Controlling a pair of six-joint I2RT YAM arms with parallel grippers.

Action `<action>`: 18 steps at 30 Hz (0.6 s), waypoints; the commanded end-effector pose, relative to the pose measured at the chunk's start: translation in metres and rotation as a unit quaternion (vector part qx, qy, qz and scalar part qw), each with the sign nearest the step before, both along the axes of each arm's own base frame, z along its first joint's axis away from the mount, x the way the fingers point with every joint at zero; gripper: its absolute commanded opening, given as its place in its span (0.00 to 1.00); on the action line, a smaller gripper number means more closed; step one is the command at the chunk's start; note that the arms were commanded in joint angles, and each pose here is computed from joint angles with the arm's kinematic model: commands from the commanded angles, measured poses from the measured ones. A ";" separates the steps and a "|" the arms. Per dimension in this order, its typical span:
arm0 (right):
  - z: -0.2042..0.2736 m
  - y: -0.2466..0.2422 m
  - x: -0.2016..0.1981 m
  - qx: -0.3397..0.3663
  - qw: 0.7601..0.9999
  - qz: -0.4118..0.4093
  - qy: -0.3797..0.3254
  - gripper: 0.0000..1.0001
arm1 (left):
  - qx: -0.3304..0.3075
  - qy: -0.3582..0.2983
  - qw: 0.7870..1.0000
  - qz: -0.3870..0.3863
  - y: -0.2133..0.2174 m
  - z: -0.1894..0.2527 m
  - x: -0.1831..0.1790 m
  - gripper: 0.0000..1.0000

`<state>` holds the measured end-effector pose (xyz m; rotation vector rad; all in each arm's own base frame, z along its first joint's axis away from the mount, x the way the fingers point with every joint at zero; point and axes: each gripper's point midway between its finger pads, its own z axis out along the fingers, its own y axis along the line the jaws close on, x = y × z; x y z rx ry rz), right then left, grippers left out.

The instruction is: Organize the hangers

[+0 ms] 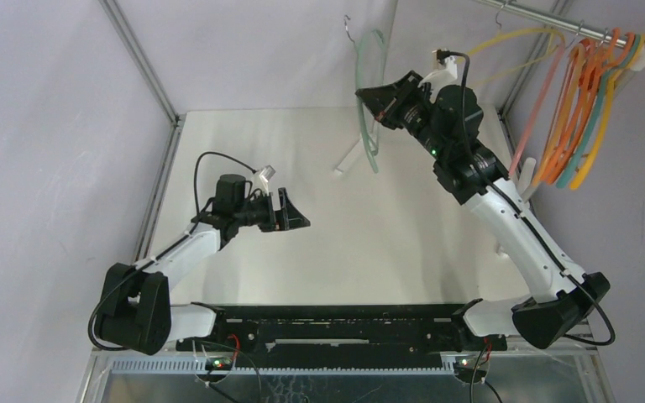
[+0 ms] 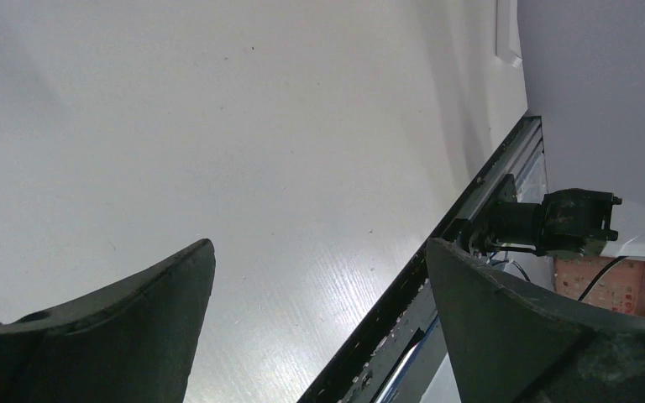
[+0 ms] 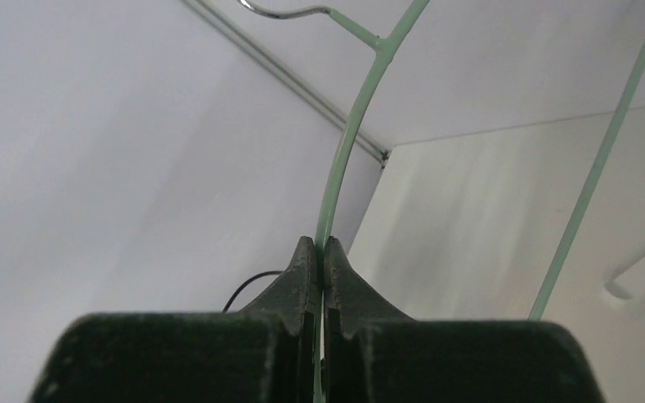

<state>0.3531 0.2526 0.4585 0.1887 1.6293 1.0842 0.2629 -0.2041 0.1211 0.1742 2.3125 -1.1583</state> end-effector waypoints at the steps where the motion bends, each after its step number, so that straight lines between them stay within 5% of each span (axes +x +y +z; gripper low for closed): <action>1: 0.066 -0.029 -0.007 0.038 0.995 -0.035 -0.081 0.00 | -0.015 -0.026 1.000 -0.001 -0.003 0.013 0.008 1.00; 18: 0.038 -0.030 -0.068 0.036 0.997 0.047 -0.040 0.00 | -0.021 -0.019 1.000 -0.003 -0.005 0.012 0.012 0.99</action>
